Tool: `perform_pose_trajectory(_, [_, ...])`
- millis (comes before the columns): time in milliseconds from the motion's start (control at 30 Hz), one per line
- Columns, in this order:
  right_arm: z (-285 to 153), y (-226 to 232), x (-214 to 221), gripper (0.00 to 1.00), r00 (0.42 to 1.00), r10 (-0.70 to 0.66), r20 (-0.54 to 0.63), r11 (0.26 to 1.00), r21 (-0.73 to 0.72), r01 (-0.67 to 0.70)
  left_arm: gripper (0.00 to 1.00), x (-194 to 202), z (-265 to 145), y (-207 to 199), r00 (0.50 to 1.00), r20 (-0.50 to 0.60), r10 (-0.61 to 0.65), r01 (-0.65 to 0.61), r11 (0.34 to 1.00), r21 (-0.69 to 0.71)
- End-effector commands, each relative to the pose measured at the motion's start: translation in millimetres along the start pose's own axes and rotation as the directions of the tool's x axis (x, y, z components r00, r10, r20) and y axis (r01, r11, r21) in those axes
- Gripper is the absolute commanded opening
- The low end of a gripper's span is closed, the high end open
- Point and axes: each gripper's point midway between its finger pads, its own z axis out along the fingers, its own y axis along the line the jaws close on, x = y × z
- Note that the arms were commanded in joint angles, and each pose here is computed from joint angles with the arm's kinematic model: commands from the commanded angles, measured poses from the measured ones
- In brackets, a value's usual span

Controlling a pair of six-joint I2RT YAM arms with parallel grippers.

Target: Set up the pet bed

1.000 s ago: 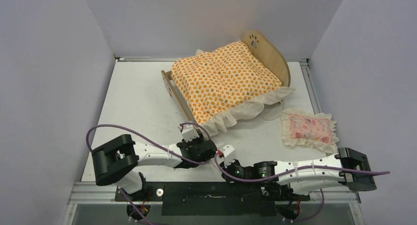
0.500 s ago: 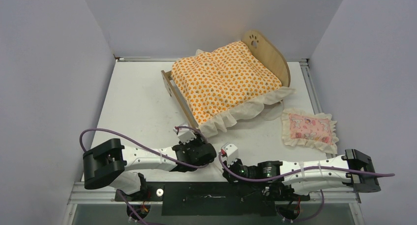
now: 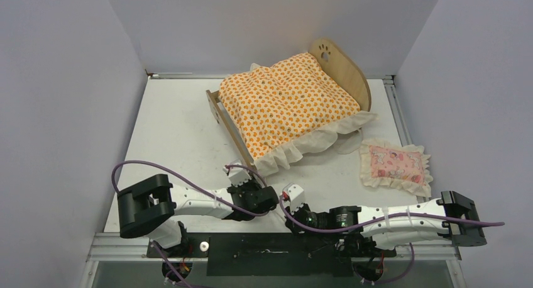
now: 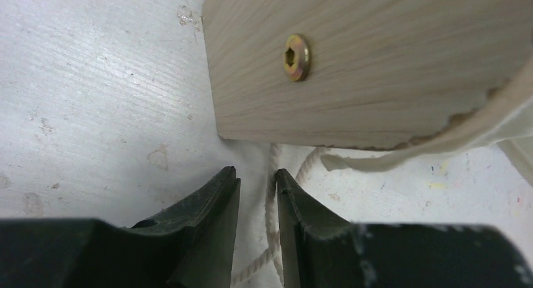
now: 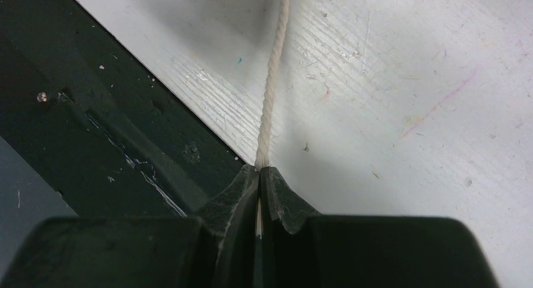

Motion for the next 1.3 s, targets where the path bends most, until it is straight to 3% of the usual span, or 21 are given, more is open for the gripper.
perform_pose_trajectory(0, [-6.5,4.4,-12.4,0.06,0.999,0.005,0.032,1.0,-0.02,-0.004,0.26,0.6,4.2,6.0,1.0,0.024,-0.018,0.018,1.0,-0.015])
perform_pose_trajectory(67, [-8.2,5.0,-14.5,0.06,0.999,0.003,0.036,1.0,-0.023,-0.002,0.22,2.2,5.0,5.6,1.0,0.019,-0.016,0.017,1.0,-0.008])
perform_pose_trajectory(167, [-10.8,7.5,-19.8,0.06,0.999,-0.008,0.044,1.0,-0.03,0.009,0.0,3.0,4.5,-0.4,1.0,0.012,0.002,-0.002,1.0,0.019])
perform_pose_trajectory(533, [-24.3,14.4,-111.4,0.05,0.978,0.085,0.193,0.996,-0.056,-0.076,0.0,-15.6,-21.2,-4.8,0.999,-0.021,-0.046,0.048,0.989,0.141])
perform_pose_trajectory(733, [4.1,7.7,-149.4,0.05,0.963,0.191,0.19,0.981,-0.074,-0.18,0.0,-29.8,-38.6,-16.9,0.998,-0.02,-0.065,0.068,0.971,0.229])
perform_pose_trajectory(933, [37.6,-3.1,-167.8,0.05,0.931,0.32,0.177,0.946,-0.107,-0.305,0.0,-38.9,-49.3,-18.7,0.996,-0.025,-0.081,0.085,0.953,0.292])
perform_pose_trajectory(1267, [79.5,15.1,-172.2,0.06,0.911,0.384,0.147,0.903,-0.264,-0.338,0.0,-37.5,-63.1,-28.6,0.997,-0.063,-0.054,0.075,0.911,0.405])
